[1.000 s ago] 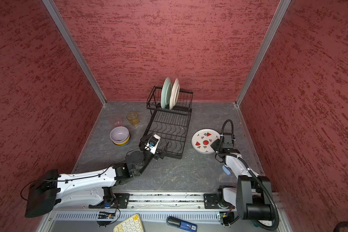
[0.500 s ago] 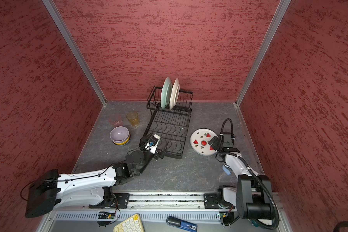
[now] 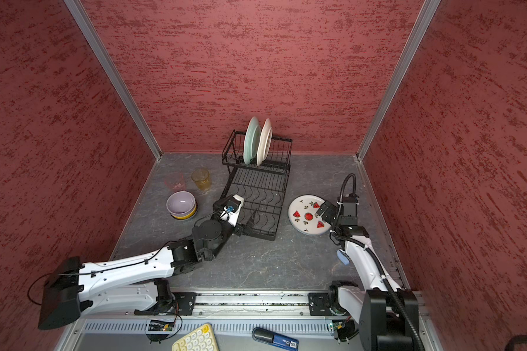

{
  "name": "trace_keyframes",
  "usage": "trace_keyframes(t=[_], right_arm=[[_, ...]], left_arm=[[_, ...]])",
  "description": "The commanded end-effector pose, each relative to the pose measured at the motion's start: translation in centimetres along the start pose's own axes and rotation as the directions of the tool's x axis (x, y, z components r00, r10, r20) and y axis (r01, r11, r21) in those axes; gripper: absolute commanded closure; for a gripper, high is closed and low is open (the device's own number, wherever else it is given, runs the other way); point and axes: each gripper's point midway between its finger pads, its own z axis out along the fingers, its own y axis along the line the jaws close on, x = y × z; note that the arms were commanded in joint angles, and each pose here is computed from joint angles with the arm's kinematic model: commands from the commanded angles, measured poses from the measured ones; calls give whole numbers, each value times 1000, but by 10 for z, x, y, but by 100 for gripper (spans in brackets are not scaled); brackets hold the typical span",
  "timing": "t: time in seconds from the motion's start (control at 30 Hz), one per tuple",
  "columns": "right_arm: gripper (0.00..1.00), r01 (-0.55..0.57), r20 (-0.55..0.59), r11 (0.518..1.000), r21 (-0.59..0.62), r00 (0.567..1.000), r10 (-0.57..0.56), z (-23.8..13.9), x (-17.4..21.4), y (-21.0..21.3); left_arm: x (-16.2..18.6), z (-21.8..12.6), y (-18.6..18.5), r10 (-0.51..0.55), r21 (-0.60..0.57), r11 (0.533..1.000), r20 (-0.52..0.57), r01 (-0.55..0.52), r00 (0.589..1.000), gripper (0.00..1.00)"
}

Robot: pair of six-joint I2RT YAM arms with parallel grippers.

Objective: Unload the mixed dishes from the dish rack
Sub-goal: 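Open the right gripper off the plate while the left reaches to the rack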

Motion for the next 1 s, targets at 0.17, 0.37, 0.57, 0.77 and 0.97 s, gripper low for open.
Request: trace_keyframes(t=[0.17,0.37,0.57,0.77,0.97], right_arm=[[1,57,4,970,-238,998,-57,-26,0,42],[1,41,-3,923,-383,999,-45,-46,10,62],[1,39,-16,899,-435,999,-51,-56,24,63],[1,15,-31,902,-432,999,-32,-56,37,54],[1,-1,-43,903,-429,999,-20,-56,41,51]], left_arm=[[-24,3,10,-172,-29,985,-65,170,983,0],[-52,24,39,-292,-46,956,-87,289,953,0],[-73,50,70,-368,-33,930,-76,367,927,0],[-80,80,91,-381,25,923,-86,384,921,0],[-85,104,104,-391,107,910,-93,400,916,0]])
